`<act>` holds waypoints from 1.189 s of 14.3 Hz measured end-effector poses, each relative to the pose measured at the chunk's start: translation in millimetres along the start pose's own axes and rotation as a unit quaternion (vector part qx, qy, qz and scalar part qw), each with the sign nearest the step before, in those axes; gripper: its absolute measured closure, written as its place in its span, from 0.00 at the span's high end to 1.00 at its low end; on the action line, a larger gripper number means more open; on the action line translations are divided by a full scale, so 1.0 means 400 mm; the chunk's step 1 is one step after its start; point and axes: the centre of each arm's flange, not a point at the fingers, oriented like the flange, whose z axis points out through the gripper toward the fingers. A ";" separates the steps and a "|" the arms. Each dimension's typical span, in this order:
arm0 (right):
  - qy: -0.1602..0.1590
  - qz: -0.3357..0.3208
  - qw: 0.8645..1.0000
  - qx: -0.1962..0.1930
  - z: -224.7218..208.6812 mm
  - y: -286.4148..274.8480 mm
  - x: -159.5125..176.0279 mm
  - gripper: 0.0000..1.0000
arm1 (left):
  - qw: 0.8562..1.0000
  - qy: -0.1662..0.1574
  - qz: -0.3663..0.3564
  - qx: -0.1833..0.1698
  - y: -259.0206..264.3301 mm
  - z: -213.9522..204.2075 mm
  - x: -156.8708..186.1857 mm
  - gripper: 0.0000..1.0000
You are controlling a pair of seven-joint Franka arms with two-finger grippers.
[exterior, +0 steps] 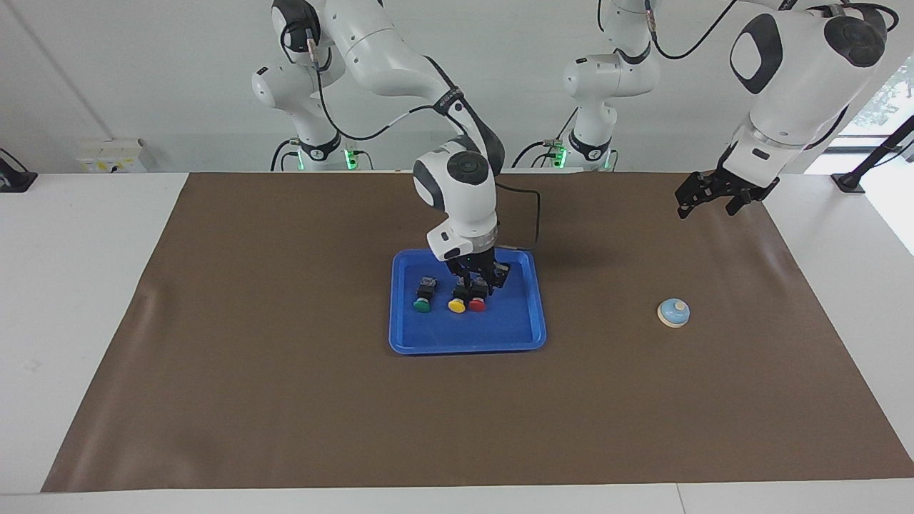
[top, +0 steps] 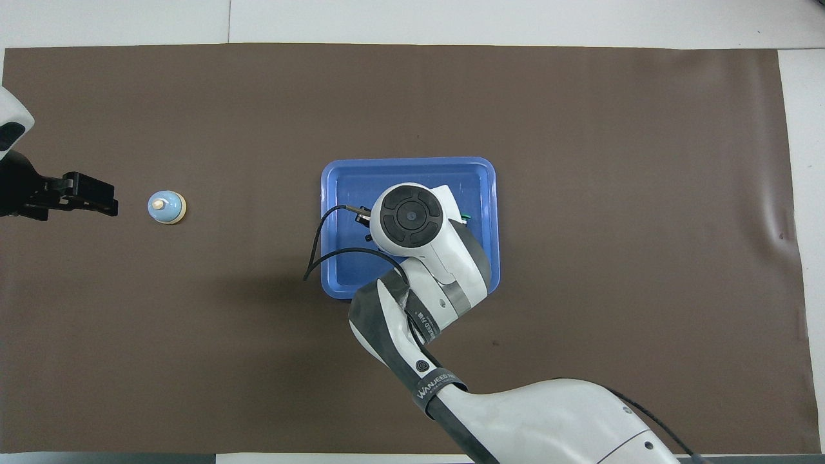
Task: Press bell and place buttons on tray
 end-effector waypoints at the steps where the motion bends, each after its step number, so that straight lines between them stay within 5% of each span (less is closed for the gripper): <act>1: 0.001 0.004 1.000 -0.001 -0.019 0.004 0.017 0.96 | 1.000 0.000 0.000 0.000 0.000 0.000 0.000 1.00; 6: -0.006 -0.030 1.000 -0.007 -0.228 0.150 0.184 1.00 | 1.000 0.000 0.000 0.000 0.000 0.000 0.000 1.00; 12: 0.001 -0.126 0.992 -0.002 -0.454 0.522 0.357 1.00 | 1.000 0.000 0.000 0.000 0.000 0.000 0.000 1.00; 17: -0.036 -0.189 0.981 -0.013 -0.668 0.842 0.378 1.00 | 1.000 0.000 0.000 0.000 0.000 0.000 0.000 1.00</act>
